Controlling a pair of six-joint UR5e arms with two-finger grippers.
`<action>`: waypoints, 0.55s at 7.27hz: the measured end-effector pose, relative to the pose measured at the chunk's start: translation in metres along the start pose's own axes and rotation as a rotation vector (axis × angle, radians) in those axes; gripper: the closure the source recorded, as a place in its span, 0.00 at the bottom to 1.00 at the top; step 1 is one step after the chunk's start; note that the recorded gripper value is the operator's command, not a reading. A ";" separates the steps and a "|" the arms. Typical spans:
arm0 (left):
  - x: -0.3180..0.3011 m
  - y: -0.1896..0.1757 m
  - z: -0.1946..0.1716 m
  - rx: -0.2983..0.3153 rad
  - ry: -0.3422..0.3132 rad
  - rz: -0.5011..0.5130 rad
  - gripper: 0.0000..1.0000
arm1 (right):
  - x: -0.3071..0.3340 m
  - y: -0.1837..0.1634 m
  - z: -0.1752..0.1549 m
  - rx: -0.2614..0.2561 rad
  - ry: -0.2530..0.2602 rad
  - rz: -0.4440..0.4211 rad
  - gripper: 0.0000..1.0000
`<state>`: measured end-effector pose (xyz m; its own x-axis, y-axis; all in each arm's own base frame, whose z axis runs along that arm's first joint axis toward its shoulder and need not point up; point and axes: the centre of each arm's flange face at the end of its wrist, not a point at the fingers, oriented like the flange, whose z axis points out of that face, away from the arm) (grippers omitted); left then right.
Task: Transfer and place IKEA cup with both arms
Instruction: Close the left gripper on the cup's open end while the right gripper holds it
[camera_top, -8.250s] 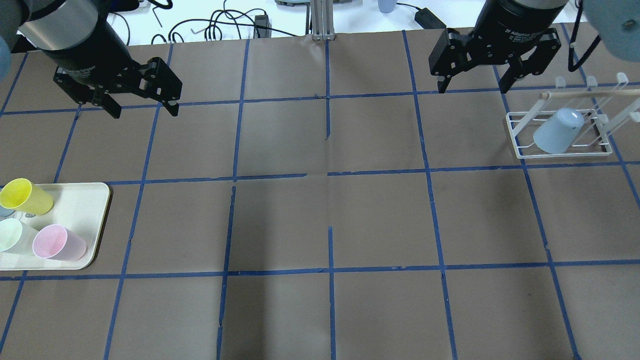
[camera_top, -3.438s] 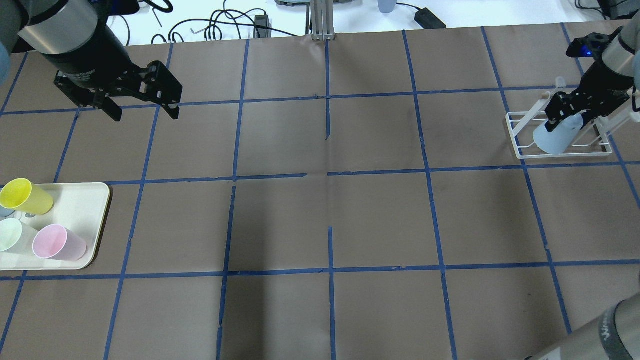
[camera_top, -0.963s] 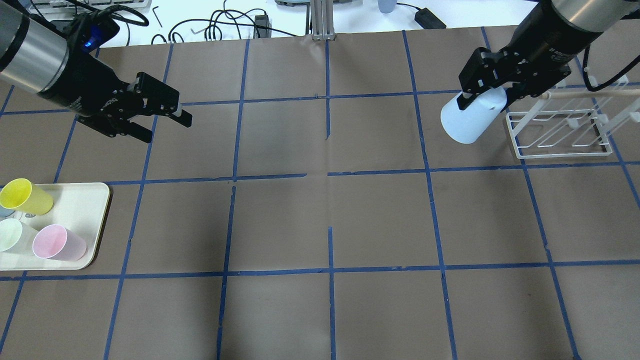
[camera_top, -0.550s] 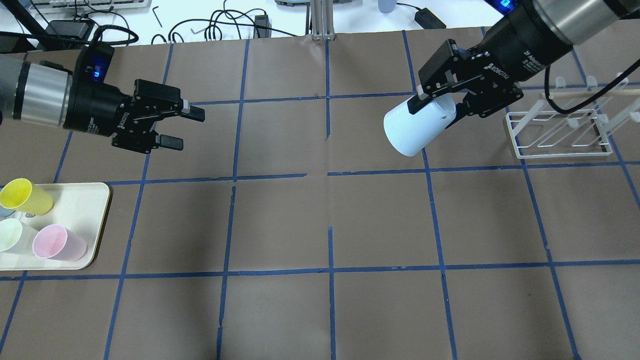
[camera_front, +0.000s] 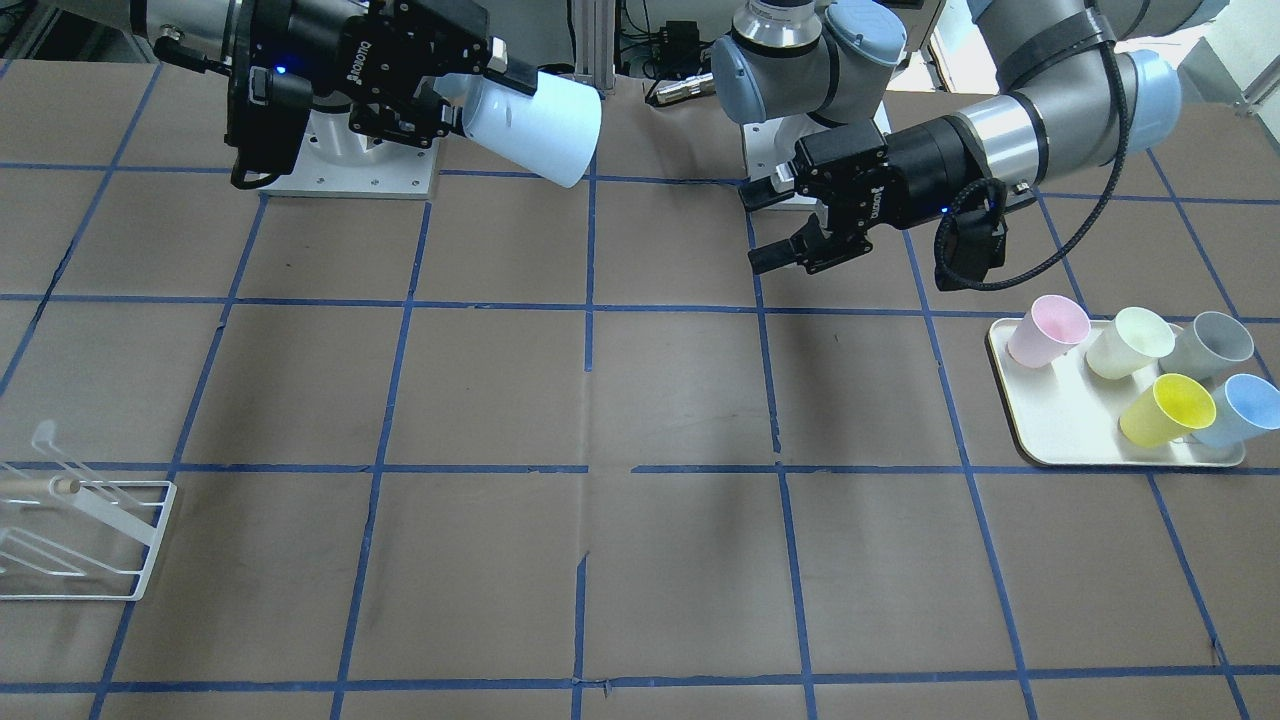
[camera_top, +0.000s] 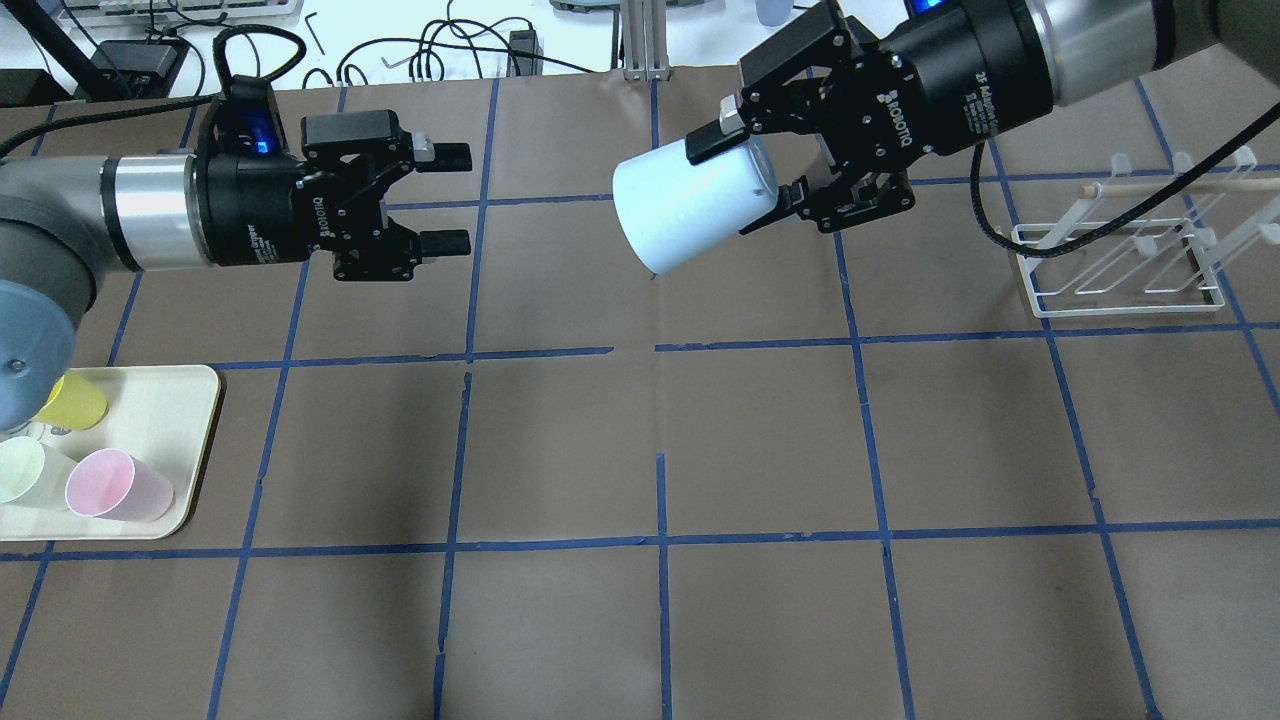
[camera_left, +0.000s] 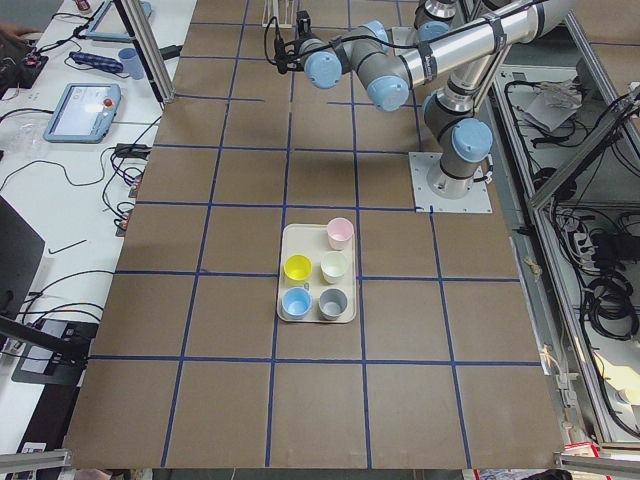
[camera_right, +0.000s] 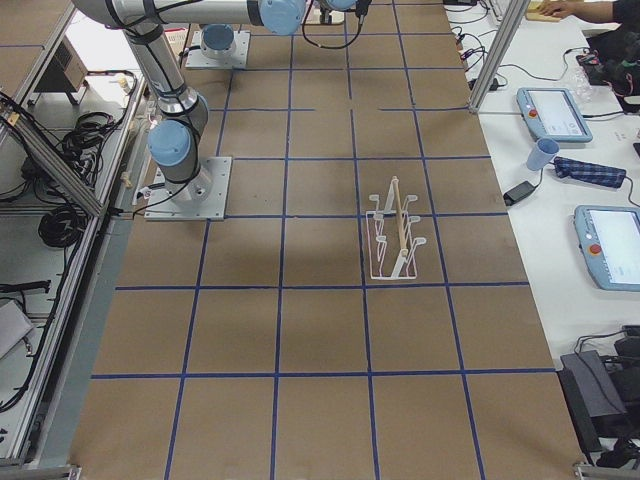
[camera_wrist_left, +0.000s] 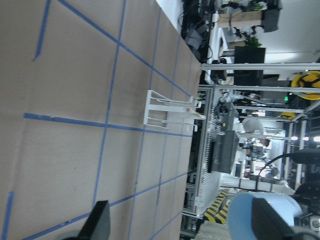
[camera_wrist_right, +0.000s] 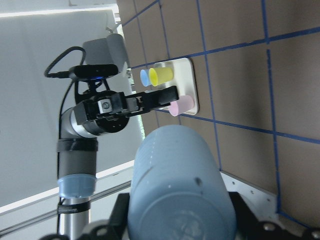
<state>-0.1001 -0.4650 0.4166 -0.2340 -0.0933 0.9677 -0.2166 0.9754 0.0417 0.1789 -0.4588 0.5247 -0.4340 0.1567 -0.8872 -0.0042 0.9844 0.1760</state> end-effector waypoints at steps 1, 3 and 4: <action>0.003 0.005 0.011 -0.012 0.040 -0.002 0.00 | -0.005 0.002 0.010 -0.004 -0.086 0.010 0.56; 0.011 0.016 0.024 -0.019 0.125 -0.011 0.00 | -0.008 0.004 0.026 -0.007 -0.227 0.036 0.56; 0.018 0.023 0.032 -0.029 0.157 -0.008 0.00 | -0.008 0.004 0.029 -0.005 -0.260 0.043 0.56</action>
<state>-0.1394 -0.4509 0.4268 -0.0809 -0.0709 0.9942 -0.1895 0.9804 0.0545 0.2085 -0.4541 0.5206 -0.1875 0.2144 -0.9586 0.0046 0.9761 0.2174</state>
